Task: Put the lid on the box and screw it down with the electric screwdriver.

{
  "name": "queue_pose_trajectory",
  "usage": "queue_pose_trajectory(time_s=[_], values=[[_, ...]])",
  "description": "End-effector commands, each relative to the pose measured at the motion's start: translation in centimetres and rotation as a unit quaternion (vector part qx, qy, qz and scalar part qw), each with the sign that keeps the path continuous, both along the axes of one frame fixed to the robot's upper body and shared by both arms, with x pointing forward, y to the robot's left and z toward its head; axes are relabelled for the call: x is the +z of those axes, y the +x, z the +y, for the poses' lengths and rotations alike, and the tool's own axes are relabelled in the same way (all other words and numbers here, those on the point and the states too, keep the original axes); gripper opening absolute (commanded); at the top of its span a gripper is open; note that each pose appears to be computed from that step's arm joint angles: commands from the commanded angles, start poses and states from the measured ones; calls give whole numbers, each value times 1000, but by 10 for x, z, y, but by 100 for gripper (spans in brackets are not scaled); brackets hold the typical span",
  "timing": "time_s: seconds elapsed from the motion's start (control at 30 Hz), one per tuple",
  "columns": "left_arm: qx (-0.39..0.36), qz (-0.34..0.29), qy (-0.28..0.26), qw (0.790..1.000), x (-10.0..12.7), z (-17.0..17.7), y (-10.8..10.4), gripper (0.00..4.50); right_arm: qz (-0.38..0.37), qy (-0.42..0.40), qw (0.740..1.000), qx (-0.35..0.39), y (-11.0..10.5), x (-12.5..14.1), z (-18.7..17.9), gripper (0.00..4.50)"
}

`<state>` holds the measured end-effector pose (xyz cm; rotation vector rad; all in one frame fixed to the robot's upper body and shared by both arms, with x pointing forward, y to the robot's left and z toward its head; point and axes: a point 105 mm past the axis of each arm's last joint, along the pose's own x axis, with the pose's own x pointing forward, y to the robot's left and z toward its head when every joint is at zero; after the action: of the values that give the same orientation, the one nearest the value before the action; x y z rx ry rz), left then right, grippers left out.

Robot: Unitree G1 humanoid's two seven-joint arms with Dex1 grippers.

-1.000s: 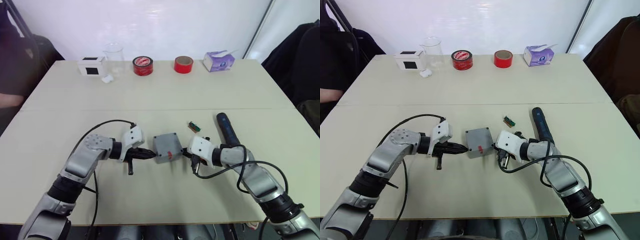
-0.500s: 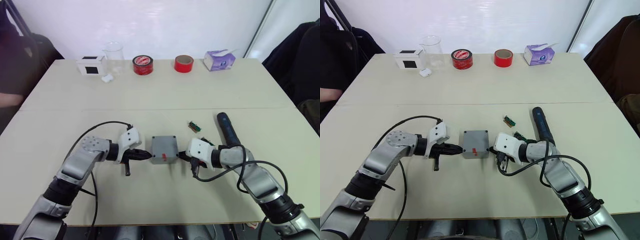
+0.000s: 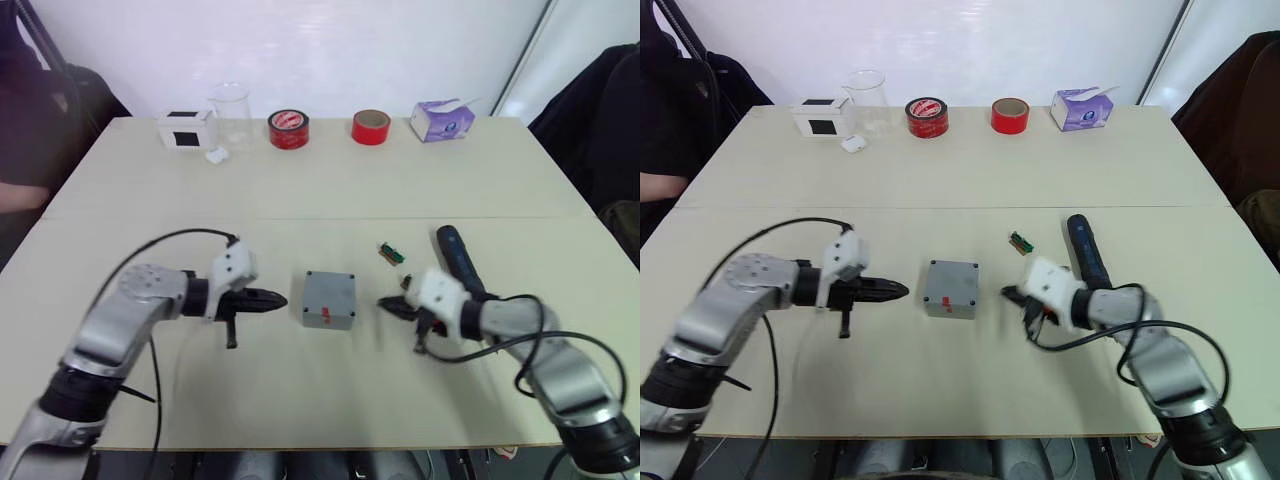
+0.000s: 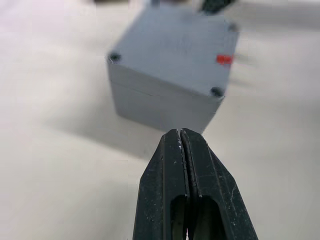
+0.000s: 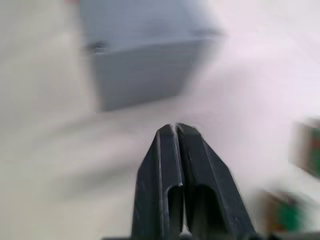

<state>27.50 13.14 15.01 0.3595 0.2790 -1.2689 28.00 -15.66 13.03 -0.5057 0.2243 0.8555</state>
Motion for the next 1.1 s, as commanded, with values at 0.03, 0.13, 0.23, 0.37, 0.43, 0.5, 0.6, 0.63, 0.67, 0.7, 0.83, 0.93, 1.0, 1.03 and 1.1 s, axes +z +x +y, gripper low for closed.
queue_pose_trajectory(time_s=[0.03,0.13,0.23,0.37,0.43,0.5,0.6,0.63,0.67,0.7,0.83,0.93,1.0,1.03,1.1], values=[[-33,-34,-28,998,33,-6,-12,0,-19,42,997,-68,3,24,-21,160],[-50,-48,-38,997,46,-13,-15,0,9,56,991,-117,7,19,-36,288],[-56,-57,-43,996,53,-19,-14,0,55,65,986,-145,8,7,-42,360],[-67,-67,-50,994,58,-28,-11,0,76,95,981,-153,16,1,-39,360],[-70,-69,-51,994,58,-31,-11,0,82,95,980,-154,19,-3,-38,360],[-72,-68,-51,994,58,-32,-12,0,83,87,979,-166,24,-6,-40,360],[-71,-70,-50,994,58,-33,-12,0,87,87,978,-171,27,-8,-40,360],[-70,-70,-50,994,58,-33,-12,0,88,88,977,-172,28,-8,-39,360],[-69,-71,-49,994,57,-34,-12,0,89,89,977,-173,29,-8,-39,360],[-69,-73,-48,994,57,-34,-12,0,89,89,977,-171,29,-8,-38,360],[-67,-74,-47,994,57,-35,-12,0,91,93,977,-167,29,-8,-37,360],[-66,-76,-46,994,57,-35,-11,0,95,92,978,-163,28,-9,-36,305],[-65,-77,-46,994,57,-36,-11,0,102,89,978,-162,26,-11,-36,231],[-65,-78,-45,994,57,-36,-11,0,104,87,978,-161,25,-12,-35,198],[-65,-79,-45,994,57,-37,-10,0,106,85,978,-160,25,-14,-35,100]])
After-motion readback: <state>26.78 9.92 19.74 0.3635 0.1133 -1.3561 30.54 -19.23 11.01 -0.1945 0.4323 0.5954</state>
